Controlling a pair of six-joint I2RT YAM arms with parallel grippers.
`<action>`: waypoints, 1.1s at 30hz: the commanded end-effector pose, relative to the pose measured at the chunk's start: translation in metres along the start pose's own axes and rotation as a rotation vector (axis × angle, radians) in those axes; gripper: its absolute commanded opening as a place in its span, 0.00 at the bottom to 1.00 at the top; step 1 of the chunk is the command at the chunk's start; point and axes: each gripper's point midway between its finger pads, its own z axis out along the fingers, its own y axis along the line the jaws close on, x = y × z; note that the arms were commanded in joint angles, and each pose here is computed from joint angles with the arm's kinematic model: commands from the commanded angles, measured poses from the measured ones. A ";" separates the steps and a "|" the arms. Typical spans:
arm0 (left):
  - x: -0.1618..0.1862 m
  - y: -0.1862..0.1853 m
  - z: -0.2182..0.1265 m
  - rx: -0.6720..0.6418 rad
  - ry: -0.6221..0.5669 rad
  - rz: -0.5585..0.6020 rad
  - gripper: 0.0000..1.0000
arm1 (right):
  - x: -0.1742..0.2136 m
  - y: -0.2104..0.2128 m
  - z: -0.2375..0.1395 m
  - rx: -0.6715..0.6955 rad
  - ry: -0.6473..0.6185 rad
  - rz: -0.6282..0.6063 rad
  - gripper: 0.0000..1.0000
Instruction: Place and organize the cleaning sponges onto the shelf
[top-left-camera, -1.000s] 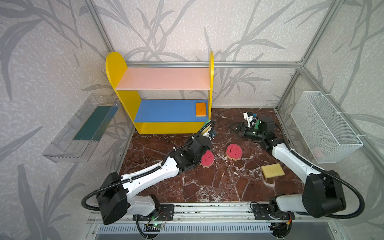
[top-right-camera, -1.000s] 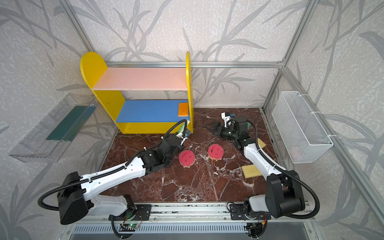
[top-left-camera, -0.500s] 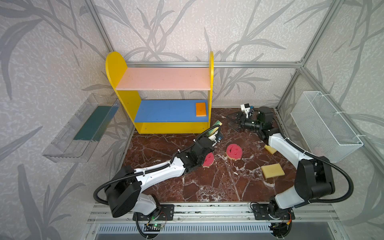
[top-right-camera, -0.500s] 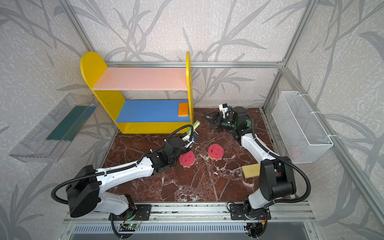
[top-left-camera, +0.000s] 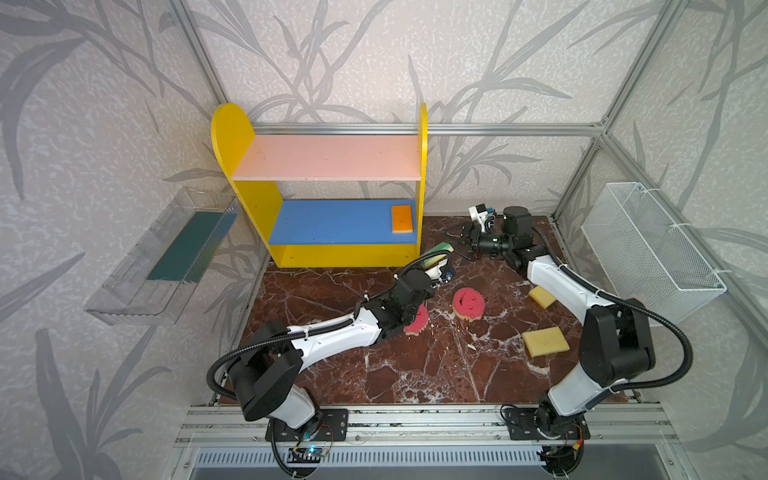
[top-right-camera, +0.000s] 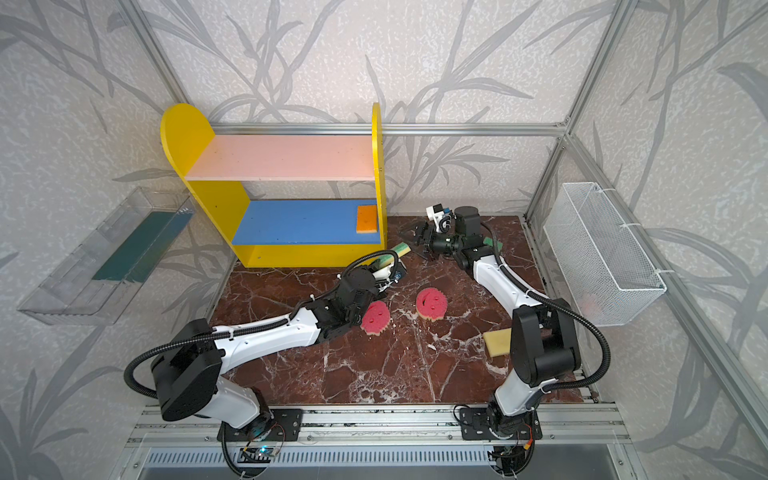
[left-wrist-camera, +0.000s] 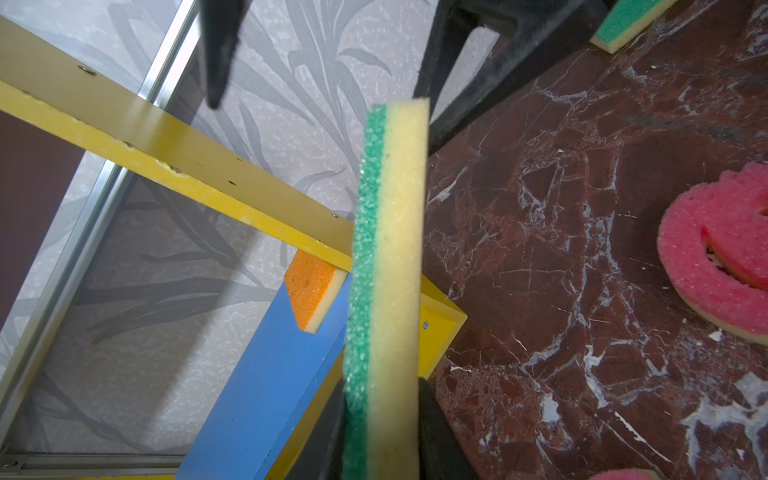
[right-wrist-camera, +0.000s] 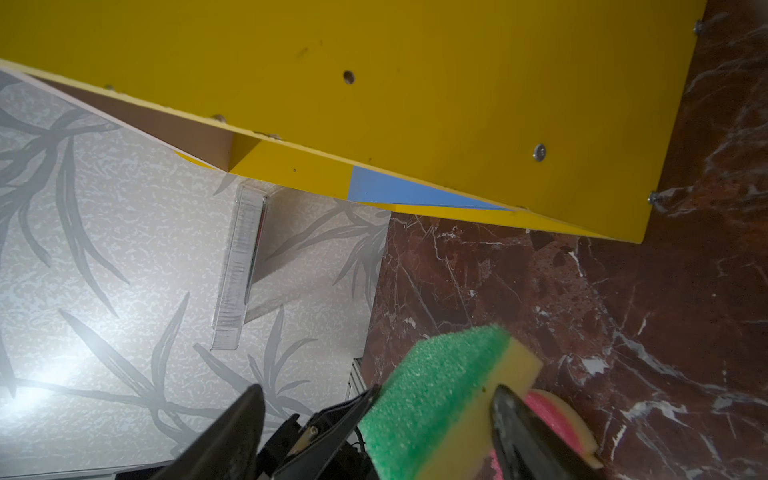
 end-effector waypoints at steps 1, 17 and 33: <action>-0.022 0.022 0.002 -0.062 -0.050 0.016 0.27 | -0.001 0.008 0.003 -0.009 0.018 -0.010 0.76; -0.017 0.043 0.004 -0.169 -0.022 0.028 0.26 | 0.008 -0.014 -0.001 0.073 0.031 -0.015 0.91; -0.027 0.031 0.006 -0.128 -0.064 0.004 0.26 | -0.017 0.000 0.015 -0.030 -0.002 0.033 0.53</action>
